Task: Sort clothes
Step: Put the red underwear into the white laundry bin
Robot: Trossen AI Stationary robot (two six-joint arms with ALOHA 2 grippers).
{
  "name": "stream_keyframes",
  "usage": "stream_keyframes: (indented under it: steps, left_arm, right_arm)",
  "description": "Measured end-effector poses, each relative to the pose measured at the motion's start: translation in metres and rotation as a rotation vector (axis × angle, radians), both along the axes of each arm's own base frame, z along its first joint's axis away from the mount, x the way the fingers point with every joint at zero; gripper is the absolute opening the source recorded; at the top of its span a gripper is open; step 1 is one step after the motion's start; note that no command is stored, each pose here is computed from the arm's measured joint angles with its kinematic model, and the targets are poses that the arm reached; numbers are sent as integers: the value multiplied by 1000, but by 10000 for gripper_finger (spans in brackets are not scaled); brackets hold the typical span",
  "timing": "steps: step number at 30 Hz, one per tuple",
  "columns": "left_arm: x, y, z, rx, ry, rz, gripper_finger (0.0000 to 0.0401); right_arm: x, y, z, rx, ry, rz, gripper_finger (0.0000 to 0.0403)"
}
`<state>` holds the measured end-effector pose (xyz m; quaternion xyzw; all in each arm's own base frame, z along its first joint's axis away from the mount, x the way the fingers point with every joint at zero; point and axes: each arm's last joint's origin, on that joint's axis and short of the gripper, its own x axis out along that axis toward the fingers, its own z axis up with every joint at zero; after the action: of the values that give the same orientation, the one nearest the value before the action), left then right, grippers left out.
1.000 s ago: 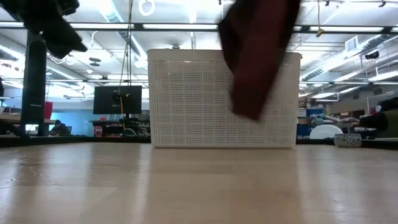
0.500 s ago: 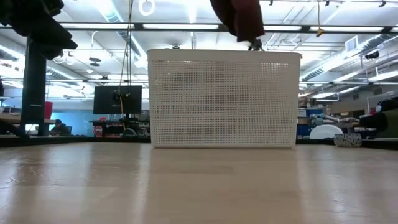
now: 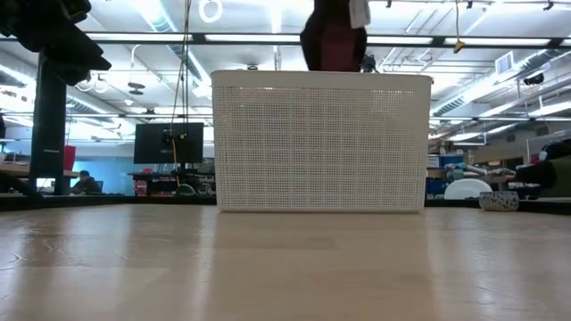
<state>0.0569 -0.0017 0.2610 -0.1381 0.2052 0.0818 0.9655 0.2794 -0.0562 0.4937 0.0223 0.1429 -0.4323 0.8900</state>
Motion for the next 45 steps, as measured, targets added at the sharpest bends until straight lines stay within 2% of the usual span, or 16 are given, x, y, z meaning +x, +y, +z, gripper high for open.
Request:
stream_keyframes:
  steps: [4, 10, 16, 22, 26, 31, 39, 45]
  left_arm:
    - [0, 0, 0, 0, 1, 1, 137]
    - [0, 0, 0, 0, 1, 1, 137]
    - [0, 0, 0, 0, 0, 1, 137]
    - [0, 0, 0, 0, -4, 1, 137]
    - [0, 0, 1, -1, -9, 0, 137]
    - [1, 0, 1, -2, -12, 0, 137]
    - [4, -1, 10, -17, -111, 0, 137]
    - [5, -1, 12, -20, -127, -1, 137]
  right_arm:
    - [13, -7, -37, 92, 66, -6, 0]
    - [32, -22, -115, 308, 102, 6, 0]
    - [40, -36, -192, 489, -8, 34, 0]
    - [28, -41, -242, 631, -49, -65, 0]
    - [26, -41, -247, 665, -55, -60, 4]
    - [31, -43, -236, 607, -34, -7, 27]
    - [34, -48, -192, 510, -99, 73, 87]
    - [22, -43, -162, 459, -105, 114, 130]
